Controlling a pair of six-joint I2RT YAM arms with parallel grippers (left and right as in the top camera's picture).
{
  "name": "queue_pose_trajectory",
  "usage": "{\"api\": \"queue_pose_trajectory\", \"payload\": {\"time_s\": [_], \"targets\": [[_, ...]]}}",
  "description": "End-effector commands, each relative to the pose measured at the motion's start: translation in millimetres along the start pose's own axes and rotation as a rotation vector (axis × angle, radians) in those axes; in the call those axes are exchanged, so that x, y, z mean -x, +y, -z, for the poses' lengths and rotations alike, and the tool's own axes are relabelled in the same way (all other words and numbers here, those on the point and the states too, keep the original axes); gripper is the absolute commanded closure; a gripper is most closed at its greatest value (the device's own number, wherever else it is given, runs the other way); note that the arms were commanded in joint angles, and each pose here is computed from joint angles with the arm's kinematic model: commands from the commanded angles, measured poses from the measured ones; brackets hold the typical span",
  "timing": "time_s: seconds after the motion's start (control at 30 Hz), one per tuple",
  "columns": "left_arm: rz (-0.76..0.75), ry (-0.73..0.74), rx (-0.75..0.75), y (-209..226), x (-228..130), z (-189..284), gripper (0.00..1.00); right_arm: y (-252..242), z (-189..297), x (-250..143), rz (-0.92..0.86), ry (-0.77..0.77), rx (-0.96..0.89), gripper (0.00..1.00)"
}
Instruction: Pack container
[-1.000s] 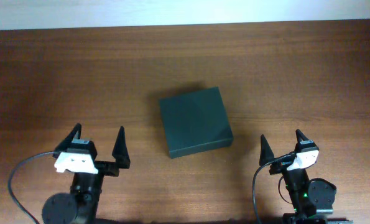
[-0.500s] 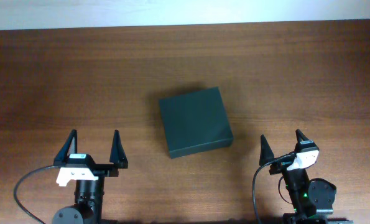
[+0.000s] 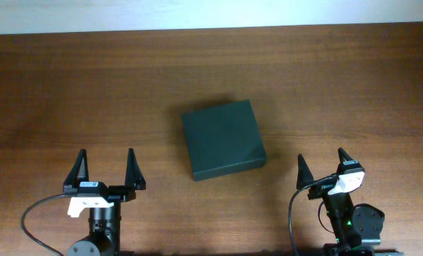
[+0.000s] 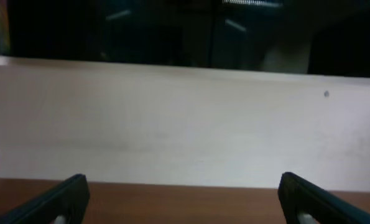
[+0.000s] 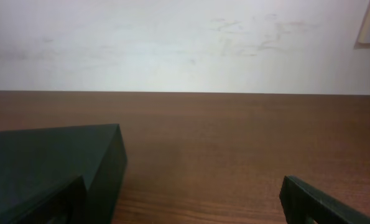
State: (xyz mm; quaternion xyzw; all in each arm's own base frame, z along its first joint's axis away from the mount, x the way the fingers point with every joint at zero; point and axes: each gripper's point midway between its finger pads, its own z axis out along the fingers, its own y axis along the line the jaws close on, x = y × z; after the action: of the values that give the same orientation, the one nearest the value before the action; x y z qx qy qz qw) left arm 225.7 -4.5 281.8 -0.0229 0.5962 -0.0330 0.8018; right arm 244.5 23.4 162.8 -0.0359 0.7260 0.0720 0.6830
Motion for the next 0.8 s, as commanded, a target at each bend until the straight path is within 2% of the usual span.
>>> {"api": "queue_pose_trajectory", "payload": {"time_s": [0.0, 0.33, 0.53, 0.77], "targets": [[-0.006, -0.016, 0.025, 6.2, -9.3, 0.1, 0.01, 0.8, 0.2, -1.9, 0.004, 0.0, 0.007, 0.01], [-0.013, 0.06, 0.047, 12.6, -51.7, 0.8, 0.01, 0.9, 0.2, -1.9, 0.003, 0.0, 0.008, 0.01], [-0.019, 0.069, 0.087, 21.0, -53.8, 1.4, 0.01, 0.8, 0.2, -1.8, 0.003, 0.0, 0.007, 0.01], [-0.021, 0.281, 0.036, 13.3, -104.8, 9.9, 0.01, 0.8, 0.2, -1.9, 0.003, 0.0, 0.007, 0.01]]}}
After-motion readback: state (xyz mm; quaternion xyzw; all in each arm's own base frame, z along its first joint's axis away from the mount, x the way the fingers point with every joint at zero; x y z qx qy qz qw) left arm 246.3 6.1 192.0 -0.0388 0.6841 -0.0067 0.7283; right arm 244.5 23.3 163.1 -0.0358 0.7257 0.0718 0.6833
